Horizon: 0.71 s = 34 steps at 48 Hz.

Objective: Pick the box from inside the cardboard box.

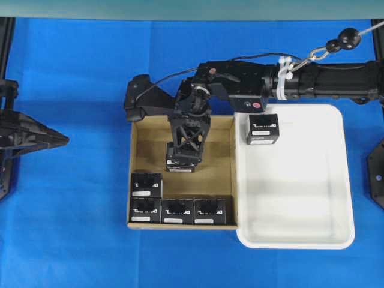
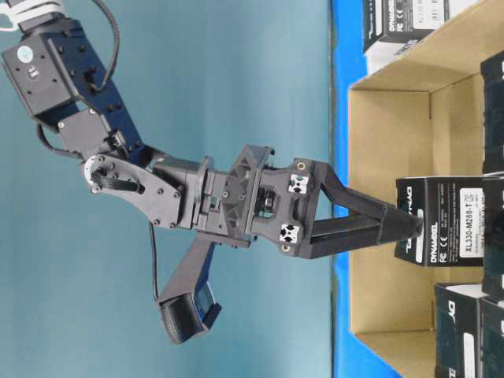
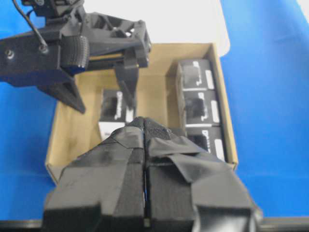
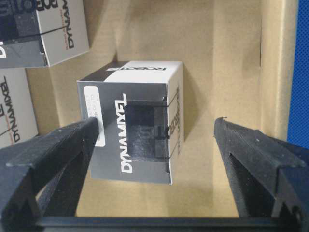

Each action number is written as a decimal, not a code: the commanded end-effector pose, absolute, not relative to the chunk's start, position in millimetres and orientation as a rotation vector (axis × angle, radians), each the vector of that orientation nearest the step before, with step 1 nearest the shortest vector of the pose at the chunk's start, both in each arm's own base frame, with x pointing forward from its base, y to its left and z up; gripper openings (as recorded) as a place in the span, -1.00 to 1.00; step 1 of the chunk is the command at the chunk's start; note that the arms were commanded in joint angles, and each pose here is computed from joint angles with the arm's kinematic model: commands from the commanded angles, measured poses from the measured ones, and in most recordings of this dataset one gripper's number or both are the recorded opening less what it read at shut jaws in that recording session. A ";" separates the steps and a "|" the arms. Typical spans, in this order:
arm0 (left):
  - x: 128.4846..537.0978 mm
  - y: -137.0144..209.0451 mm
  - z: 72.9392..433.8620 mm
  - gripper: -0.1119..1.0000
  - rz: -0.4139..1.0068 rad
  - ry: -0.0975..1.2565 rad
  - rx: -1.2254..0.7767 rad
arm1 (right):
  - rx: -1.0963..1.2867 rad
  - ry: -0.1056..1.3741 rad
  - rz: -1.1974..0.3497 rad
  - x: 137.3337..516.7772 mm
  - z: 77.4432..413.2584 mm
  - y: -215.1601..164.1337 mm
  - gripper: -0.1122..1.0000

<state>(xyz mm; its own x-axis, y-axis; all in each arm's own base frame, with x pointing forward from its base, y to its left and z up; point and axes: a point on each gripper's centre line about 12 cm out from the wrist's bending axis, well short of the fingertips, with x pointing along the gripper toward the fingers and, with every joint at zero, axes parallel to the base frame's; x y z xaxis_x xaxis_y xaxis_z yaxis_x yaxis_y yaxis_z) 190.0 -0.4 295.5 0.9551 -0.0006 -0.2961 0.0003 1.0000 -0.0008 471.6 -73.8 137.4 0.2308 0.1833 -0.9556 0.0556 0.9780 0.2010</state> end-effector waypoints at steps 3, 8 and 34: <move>192.0 -0.1 307.2 -0.92 0.001 0.271 -0.001 | 0.221 1.320 0.094 473.8 147.8 -70.5 0.99; 191.2 0.0 308.7 -0.92 0.002 0.265 0.000 | 0.217 1.289 0.104 475.6 174.4 -65.4 0.99; 187.7 0.0 311.9 -0.92 0.001 0.261 0.003 | 0.199 1.168 0.127 452.2 318.9 -57.6 0.99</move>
